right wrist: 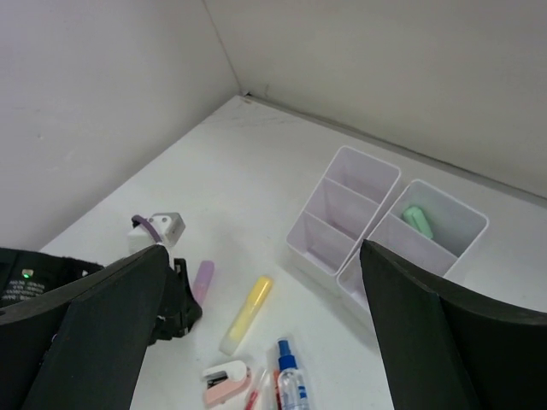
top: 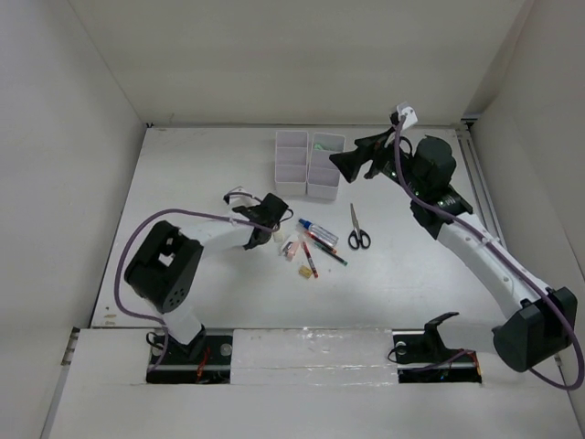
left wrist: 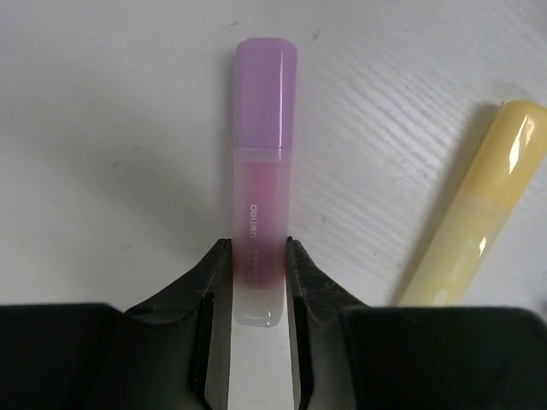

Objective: Sort the stationery into containers
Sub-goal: Pick up the pen from the center of the board.

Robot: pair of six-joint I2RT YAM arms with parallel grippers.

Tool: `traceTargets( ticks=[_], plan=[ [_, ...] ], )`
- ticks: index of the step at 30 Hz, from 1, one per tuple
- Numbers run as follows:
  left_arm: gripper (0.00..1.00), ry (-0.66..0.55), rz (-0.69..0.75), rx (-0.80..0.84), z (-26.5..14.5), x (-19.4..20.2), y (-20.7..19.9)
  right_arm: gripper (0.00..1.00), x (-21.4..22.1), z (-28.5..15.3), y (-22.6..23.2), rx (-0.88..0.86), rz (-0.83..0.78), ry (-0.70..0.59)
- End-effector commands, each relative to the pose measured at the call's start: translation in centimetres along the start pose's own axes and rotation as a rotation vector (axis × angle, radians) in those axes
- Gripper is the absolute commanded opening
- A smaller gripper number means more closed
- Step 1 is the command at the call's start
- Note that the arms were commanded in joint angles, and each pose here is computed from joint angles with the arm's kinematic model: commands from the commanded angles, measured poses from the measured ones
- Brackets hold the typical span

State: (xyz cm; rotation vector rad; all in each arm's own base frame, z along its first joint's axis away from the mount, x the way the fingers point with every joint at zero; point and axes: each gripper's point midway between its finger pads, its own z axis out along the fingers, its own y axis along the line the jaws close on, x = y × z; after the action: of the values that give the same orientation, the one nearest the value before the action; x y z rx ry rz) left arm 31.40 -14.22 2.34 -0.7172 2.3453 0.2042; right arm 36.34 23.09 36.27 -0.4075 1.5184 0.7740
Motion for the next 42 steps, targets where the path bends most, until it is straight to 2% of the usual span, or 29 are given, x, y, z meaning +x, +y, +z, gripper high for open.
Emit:
traceTargets(
  ticks=[1, 7, 10, 12, 13, 18, 22, 28, 35, 36, 39, 42],
  plan=[
    [0.0, -0.068, -0.019, 0.068, -4.3, -2.8, 1.1, 1.0, -1.2, -1.3, 2.1, -0.083, 0.02, -0.028],
    [0.0, -0.211, 0.034, 0.281, -11.6, -5.8, -0.3, 1.0, -1.0, -3.4, 4.8, -0.176, 0.039, -0.024],
    [0.0, -0.263, 0.056, 0.403, -15.9, -6.2, -0.9, 1.0, 0.7, -3.7, 6.8, -0.233, 0.082, 0.005],
    [0.0, -0.309, 0.05, 0.54, -19.8, -6.6, -2.0, 1.0, 0.6, -3.8, 8.5, -0.275, 0.092, -0.026],
    [0.0, -0.337, 0.105, 0.567, -20.3, -6.3, -1.9, 1.0, 0.7, -3.7, 8.9, -0.284, 0.11, -0.033],
    [0.0, -0.354, 0.127, 0.842, -25.2, -6.6, -2.7, 1.0, 1.6, -2.0, 11.6, -0.337, 0.184, -0.025],
    [0.0, -0.366, 0.136, 0.985, -27.6, -6.7, -2.8, 1.0, 1.5, -1.2, 13.9, -0.377, 0.197, -0.036],
    [0.0, -0.34, 0.214, 1.11, -29.2, -5.3, -3.7, 1.0, 2.4, 0.6, 15.6, -0.421, 0.231, -0.014],
    [0.0, -0.353, 0.223, 1.157, -29.9, -5.3, -4.2, 0.98, 4.4, 2.4, 16.4, -0.425, 0.298, 0.006],
    [0.0, -0.353, 0.223, 1.157, -29.8, -5.2, -4.0, 0.95, 4.7, 2.6, 16.4, -0.422, 0.315, 0.018],
    [0.0, -0.363, 0.21, 1.152, -29.9, -5.5, -3.8, 0.73, 5.6, 3.1, 16.3, -0.416, 0.342, 0.037],
    [0.0, -0.373, 0.202, 1.137, -29.7, -5.8, -3.7, 0.32, 5.8, 3.3, 16.2, -0.416, 0.342, 0.037]
  ],
)
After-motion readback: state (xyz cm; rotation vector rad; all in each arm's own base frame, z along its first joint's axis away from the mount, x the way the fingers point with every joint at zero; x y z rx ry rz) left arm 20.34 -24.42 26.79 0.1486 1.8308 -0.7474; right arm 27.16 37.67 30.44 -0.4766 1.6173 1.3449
